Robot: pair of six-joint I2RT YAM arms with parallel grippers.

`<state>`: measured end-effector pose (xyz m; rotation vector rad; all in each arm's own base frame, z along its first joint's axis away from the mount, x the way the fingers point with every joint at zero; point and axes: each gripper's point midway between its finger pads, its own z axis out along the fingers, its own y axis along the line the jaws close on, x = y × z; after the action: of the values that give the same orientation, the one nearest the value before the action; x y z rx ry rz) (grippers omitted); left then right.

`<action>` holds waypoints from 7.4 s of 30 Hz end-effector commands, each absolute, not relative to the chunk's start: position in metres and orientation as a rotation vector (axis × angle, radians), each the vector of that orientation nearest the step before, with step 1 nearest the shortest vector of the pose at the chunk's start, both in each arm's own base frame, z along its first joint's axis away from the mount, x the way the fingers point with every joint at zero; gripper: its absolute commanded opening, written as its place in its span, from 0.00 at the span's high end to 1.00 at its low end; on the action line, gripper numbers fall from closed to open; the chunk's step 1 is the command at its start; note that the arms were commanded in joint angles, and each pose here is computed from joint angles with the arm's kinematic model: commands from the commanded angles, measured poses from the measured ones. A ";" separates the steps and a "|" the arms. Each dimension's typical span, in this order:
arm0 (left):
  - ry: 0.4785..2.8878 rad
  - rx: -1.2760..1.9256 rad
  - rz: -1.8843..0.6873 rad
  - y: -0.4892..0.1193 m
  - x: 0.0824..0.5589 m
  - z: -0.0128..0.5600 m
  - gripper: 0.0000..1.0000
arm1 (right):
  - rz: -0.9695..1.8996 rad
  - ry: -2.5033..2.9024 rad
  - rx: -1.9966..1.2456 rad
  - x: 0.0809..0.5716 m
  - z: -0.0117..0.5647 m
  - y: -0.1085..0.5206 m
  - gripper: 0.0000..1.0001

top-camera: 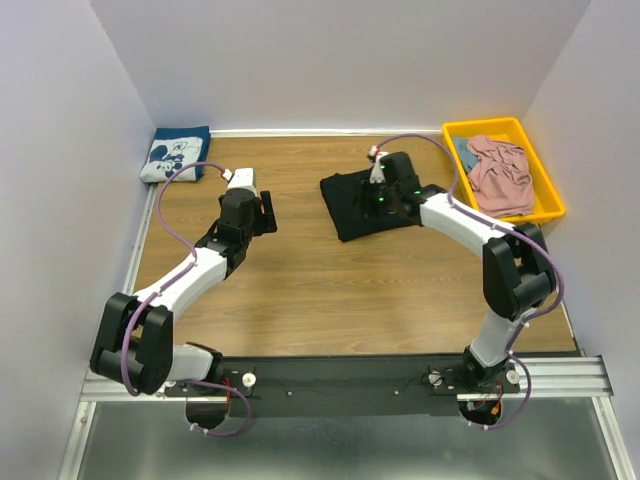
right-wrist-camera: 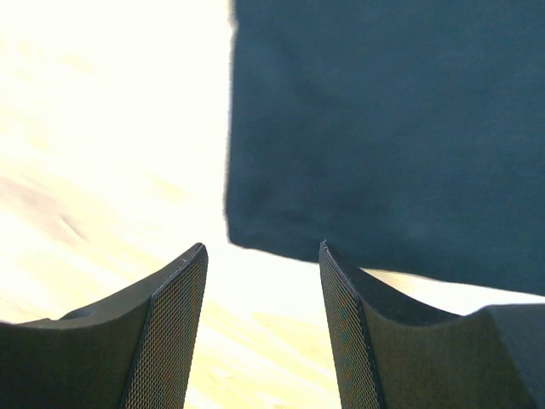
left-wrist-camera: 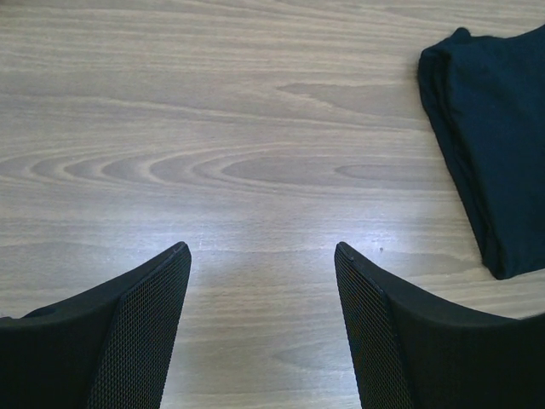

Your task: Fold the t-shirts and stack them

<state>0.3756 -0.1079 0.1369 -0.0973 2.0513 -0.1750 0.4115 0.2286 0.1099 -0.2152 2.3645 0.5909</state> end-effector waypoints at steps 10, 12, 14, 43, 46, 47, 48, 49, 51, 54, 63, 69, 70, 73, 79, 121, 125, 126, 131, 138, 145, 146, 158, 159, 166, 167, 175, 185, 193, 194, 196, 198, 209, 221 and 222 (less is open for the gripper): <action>2.065 -0.098 -0.187 -0.109 0.382 0.137 0.16 | 0.181 2.407 -0.526 0.395 0.078 0.280 0.38; 2.064 -0.100 -0.189 -0.109 0.382 0.137 0.15 | 0.161 2.412 -0.576 0.391 0.070 0.289 0.39; 2.063 -0.103 -0.191 -0.109 0.383 0.138 0.13 | 0.109 2.423 -0.612 0.387 0.061 0.292 0.41; 2.189 -0.189 -0.680 -0.175 0.397 0.121 0.02 | -0.011 2.433 -0.743 0.374 0.041 0.294 0.99; 2.233 -0.258 -0.790 -0.191 0.403 0.115 0.02 | 0.043 2.409 -0.736 0.376 0.056 0.301 0.99; 2.228 -0.257 -0.851 -0.200 0.404 0.117 0.02 | 0.062 2.397 -0.719 0.377 0.065 0.303 0.99; 2.227 -0.272 -0.886 -0.204 0.406 0.117 0.02 | 0.071 2.395 -0.713 0.377 0.067 0.303 0.99; 2.243 -0.293 -0.941 -0.211 0.404 0.112 0.02 | 0.088 2.393 -0.702 0.379 0.071 0.303 0.99; 2.201 -0.363 -1.046 -0.221 0.409 0.118 0.02 | 0.109 2.389 -0.683 0.380 0.077 0.303 0.99; 2.184 -0.426 -1.127 -0.230 0.417 0.116 0.02 | 0.153 2.381 -0.665 0.379 0.087 0.306 0.99; 2.219 -0.497 -1.307 -0.259 0.436 0.094 0.02 | 0.228 2.378 -0.623 0.383 0.099 0.310 0.99; 2.242 -0.557 -1.315 -0.272 0.445 0.078 0.02 | 0.265 2.369 -0.606 0.384 0.106 0.315 0.99; 2.244 -0.563 -1.318 -0.274 0.447 0.077 0.02 | 0.265 2.367 -0.606 0.384 0.107 0.316 0.99; 2.255 -0.587 -1.326 -0.280 0.450 0.070 0.02 | 0.282 2.364 -0.603 0.384 0.110 0.318 0.99; 2.264 -0.627 -1.279 -0.282 0.456 0.058 0.11 | 0.304 2.365 -0.593 0.383 0.113 0.320 0.99; 2.329 0.115 0.406 -0.030 0.595 0.089 1.00 | -0.039 2.553 -0.386 0.286 0.105 0.177 0.00; 2.267 0.129 0.628 0.016 0.610 0.115 1.00 | -0.044 2.586 -0.380 0.287 0.101 0.180 0.00; 2.254 0.131 0.672 0.026 0.613 0.121 1.00 | -0.043 2.590 -0.382 0.288 0.100 0.182 0.00; 2.157 0.112 0.831 0.073 0.624 0.165 1.00 | -0.049 2.614 -0.391 0.298 0.099 0.191 0.00; 2.056 0.114 0.933 0.112 0.634 0.202 1.00 | -0.113 2.638 -0.434 0.315 0.096 0.198 0.00; 2.001 0.143 1.056 0.150 0.641 0.225 1.00 | -0.148 2.641 -0.466 0.339 0.096 0.210 0.00; 1.989 0.149 1.056 0.154 0.642 0.231 1.00 | -0.154 2.647 -0.472 0.342 0.095 0.213 0.00; 1.997 0.072 1.194 0.224 0.631 0.206 1.00 | -0.164 2.659 -0.500 0.360 0.090 0.227 0.00; 1.992 0.070 1.201 0.226 0.632 0.204 1.00 | -0.163 2.661 -0.499 0.361 0.089 0.228 0.00; 1.956 0.014 1.205 0.231 0.635 0.200 0.02 | -0.163 2.677 -0.483 0.364 0.087 0.232 0.00; 1.945 -0.010 1.187 0.230 0.635 0.203 0.01 | -0.175 2.676 -0.477 0.363 0.089 0.229 0.00; 1.873 -0.126 0.944 0.201 0.643 0.239 0.02 | -0.211 2.677 -0.300 0.353 0.100 0.204 0.00; 1.820 -0.087 0.345 0.014 0.602 0.299 0.01 | -0.164 2.588 0.129 0.347 0.138 0.100 0.00; 1.875 -0.150 -0.389 -0.121 0.491 0.303 0.02 | -0.126 2.261 0.442 0.321 0.230 0.004 0.00; 1.847 -0.149 -0.393 -0.119 0.465 0.315 0.02 | -0.107 2.214 0.463 0.314 0.242 0.002 0.00; 1.811 -0.168 -0.364 -0.110 0.437 0.326 0.02 | -0.072 2.079 0.484 0.292 0.279 -0.005 0.00; 1.736 -0.188 -0.323 -0.089 0.394 0.346 0.02 | -0.070 1.951 0.513 0.268 0.313 -0.015 0.00; 1.336 -0.292 -0.178 0.000 0.206 0.387 0.01 | 0.027 1.470 0.525 0.156 0.396 -0.045 0.00; 1.169 -0.488 -0.224 0.034 0.148 0.384 0.01 | 0.084 1.392 0.438 0.136 0.404 -0.039 0.00; 1.166 -0.494 -0.223 0.035 0.147 0.383 0.01 | 0.084 1.397 0.430 0.136 0.403 -0.038 0.00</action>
<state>0.1566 0.0225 0.3865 -0.4133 1.1883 -0.2319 0.1308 -0.0449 0.4058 0.4794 1.3765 0.0746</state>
